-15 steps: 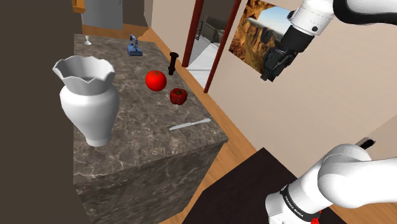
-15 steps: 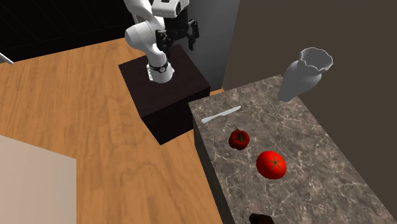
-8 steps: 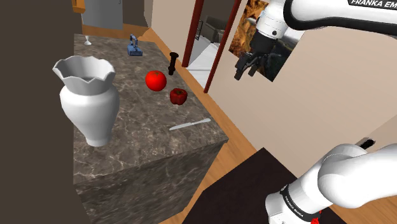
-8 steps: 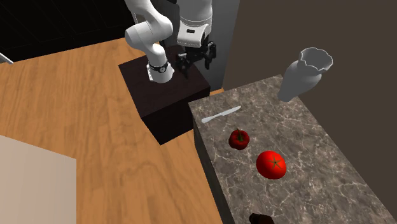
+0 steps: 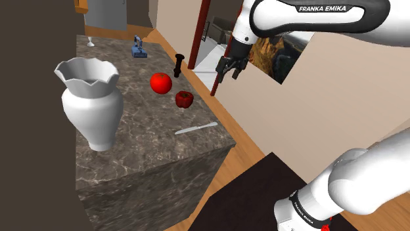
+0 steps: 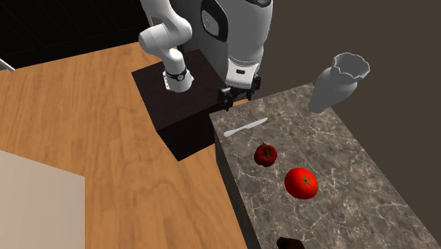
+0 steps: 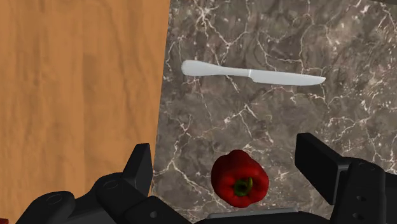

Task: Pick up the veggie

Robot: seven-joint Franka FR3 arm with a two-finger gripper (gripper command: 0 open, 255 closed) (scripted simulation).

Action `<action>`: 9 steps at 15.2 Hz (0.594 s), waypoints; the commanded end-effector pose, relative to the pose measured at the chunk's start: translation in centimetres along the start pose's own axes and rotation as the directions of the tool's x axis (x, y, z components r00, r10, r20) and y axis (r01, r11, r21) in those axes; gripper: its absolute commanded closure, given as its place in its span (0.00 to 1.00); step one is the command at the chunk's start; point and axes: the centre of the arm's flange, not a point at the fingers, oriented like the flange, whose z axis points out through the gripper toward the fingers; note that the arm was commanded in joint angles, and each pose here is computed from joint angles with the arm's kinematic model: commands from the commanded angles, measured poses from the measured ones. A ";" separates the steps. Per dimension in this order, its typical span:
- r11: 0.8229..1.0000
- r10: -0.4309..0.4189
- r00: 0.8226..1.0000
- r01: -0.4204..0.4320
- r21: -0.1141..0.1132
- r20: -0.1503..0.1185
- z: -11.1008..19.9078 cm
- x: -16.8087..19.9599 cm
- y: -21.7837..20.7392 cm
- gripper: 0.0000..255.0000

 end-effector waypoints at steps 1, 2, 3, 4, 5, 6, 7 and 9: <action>1.000 0.001 1.000 -0.001 0.000 0.007 1.5 2.2 -0.8 0.00; 1.000 0.002 1.000 -0.002 0.000 0.010 2.2 3.3 -1.1 0.00; 1.000 0.002 1.000 -0.002 0.000 0.013 2.9 4.5 -1.5 0.00; 1.000 0.002 1.000 -0.002 0.000 0.016 3.5 5.6 -1.8 0.00; 1.000 0.003 1.000 -0.003 0.000 0.020 4.3 6.7 -2.2 0.00; 1.000 0.003 1.000 -0.003 0.000 0.023 5.0 7.8 -2.5 0.00; 1.000 0.004 1.000 -0.004 0.000 0.026 5.7 8.9 -2.9 0.00; 1.000 0.004 0.999 -0.004 0.000 0.032 7.1 11.1 -3.6 0.00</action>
